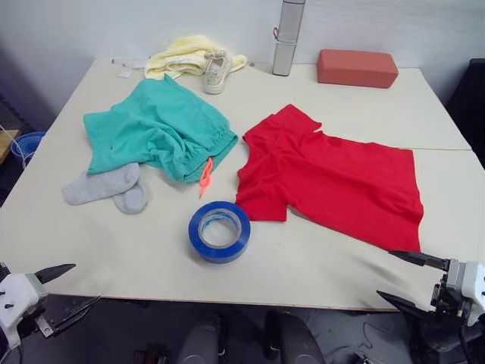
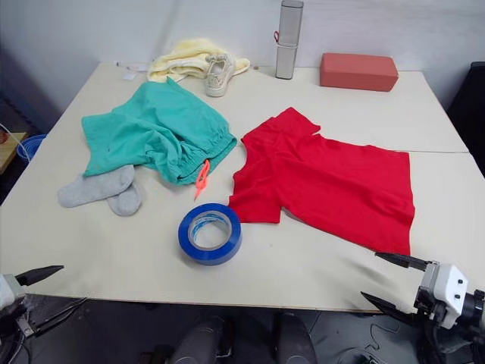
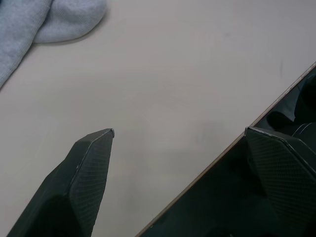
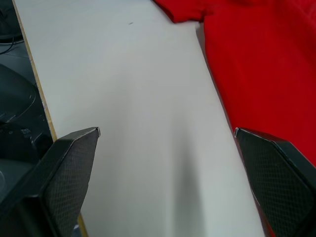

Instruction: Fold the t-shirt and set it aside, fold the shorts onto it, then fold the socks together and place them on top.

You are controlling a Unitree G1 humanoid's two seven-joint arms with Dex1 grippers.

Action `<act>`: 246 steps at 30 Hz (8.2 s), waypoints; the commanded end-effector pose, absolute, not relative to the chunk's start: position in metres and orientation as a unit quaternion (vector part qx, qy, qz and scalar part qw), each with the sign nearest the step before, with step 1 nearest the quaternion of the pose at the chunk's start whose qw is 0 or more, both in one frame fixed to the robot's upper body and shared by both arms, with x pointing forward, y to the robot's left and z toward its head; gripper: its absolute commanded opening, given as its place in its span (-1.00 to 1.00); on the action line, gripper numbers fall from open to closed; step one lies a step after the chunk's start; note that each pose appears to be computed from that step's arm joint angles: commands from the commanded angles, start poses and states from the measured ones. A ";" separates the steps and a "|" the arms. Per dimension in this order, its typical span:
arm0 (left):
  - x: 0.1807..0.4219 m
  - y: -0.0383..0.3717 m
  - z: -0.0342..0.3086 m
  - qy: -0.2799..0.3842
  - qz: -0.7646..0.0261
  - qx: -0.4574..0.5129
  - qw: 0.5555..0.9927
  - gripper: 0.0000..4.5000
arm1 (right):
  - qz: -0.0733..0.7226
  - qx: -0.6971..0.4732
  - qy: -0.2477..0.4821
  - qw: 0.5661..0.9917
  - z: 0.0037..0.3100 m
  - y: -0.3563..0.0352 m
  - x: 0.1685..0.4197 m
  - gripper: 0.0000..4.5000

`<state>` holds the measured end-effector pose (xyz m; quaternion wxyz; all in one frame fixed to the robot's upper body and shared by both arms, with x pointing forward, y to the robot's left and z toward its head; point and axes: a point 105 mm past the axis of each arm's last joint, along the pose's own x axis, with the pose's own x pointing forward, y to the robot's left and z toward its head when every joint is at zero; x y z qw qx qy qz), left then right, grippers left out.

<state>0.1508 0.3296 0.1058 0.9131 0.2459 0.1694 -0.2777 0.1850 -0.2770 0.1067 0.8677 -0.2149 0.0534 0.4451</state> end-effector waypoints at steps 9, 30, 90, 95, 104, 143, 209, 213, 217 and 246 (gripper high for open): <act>0.177 0.306 0.132 0.104 -0.321 0.156 0.928 0.97 | 0.445 -0.178 -0.048 0.876 0.127 -0.243 0.192 1.00; 0.248 0.131 0.142 0.117 -0.613 0.329 0.709 0.97 | 0.571 -0.114 -0.188 0.791 0.169 -0.167 0.189 1.00; 0.235 0.459 0.183 0.114 -0.023 0.110 0.987 0.98 | 0.634 -0.061 -0.259 0.726 0.192 -0.119 0.202 1.00; 0.232 0.441 0.218 0.048 -0.054 0.191 0.979 0.99 | 0.619 -0.062 -0.195 0.758 0.181 -0.141 0.212 1.00; 0.225 0.289 0.192 0.028 -0.368 0.231 0.900 0.99 | 0.464 -0.173 -0.167 0.853 0.161 -0.220 0.224 1.00; 0.337 0.105 0.096 0.048 -0.555 0.439 0.705 0.99 | 0.278 -0.390 0.153 0.865 0.120 -0.299 0.236 1.00; 0.188 0.150 0.112 0.225 -0.674 0.178 0.680 -1.00 | 0.488 -0.245 0.223 0.807 0.087 -0.301 0.147 -0.99; 0.209 0.152 0.126 0.237 -0.665 0.138 0.695 -1.00 | 0.492 -0.209 0.251 0.807 0.093 -0.303 0.147 -0.99; 0.230 0.151 0.129 0.246 -0.648 0.115 0.711 -1.00 | 0.482 -0.198 0.269 0.810 0.091 -0.311 0.157 -0.99; 0.291 0.142 0.135 0.286 -0.555 0.005 0.781 -1.00 | 0.424 -0.083 0.285 0.855 0.101 -0.288 0.202 -0.99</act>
